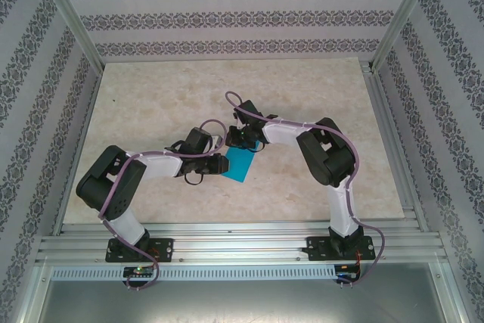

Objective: Fold a paper plane with a square sheet of paper (fold left side to right side)
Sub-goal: Fold the square sheet of paper in half at the center of the table.

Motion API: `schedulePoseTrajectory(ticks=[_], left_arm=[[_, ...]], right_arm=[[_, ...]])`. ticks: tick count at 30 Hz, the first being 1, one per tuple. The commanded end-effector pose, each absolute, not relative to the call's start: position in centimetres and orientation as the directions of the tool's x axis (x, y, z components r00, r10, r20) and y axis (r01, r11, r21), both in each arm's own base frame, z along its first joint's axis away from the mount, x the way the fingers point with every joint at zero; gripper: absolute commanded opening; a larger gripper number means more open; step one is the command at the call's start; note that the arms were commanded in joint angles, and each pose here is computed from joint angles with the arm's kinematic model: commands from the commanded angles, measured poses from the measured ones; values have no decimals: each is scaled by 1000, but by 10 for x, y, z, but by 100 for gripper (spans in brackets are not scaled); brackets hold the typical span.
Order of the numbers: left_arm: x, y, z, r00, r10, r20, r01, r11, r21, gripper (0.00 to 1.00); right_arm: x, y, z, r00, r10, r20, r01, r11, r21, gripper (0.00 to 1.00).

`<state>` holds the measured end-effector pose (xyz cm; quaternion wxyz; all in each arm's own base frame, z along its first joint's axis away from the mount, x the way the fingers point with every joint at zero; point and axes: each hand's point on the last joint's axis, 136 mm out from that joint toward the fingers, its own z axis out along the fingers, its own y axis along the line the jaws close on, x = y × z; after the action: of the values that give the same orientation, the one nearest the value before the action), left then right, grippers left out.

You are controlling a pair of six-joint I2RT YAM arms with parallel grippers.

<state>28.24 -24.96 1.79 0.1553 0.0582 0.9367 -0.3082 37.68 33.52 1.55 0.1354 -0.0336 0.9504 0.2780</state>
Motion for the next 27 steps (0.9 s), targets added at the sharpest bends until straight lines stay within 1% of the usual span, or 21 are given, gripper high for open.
schedulePoseTrajectory(ticks=[1, 11, 27], left_arm=[[221, -200, -45, -993, 67, -101, 101, 916, -389, 27], [208, -192, -55, -995, 60, -74, 84, 919, -385, 26], [202, -189, -50, -995, 60, -78, 86, 918, -387, 26]], right_arm=[[401, 307, -7, -945, 9, -326, -132, 903, 408, 15], [430, 288, -8, -936, 26, -350, -116, 918, 378, 15], [463, 259, -2, -923, 71, -377, -78, 928, 365, 15]])
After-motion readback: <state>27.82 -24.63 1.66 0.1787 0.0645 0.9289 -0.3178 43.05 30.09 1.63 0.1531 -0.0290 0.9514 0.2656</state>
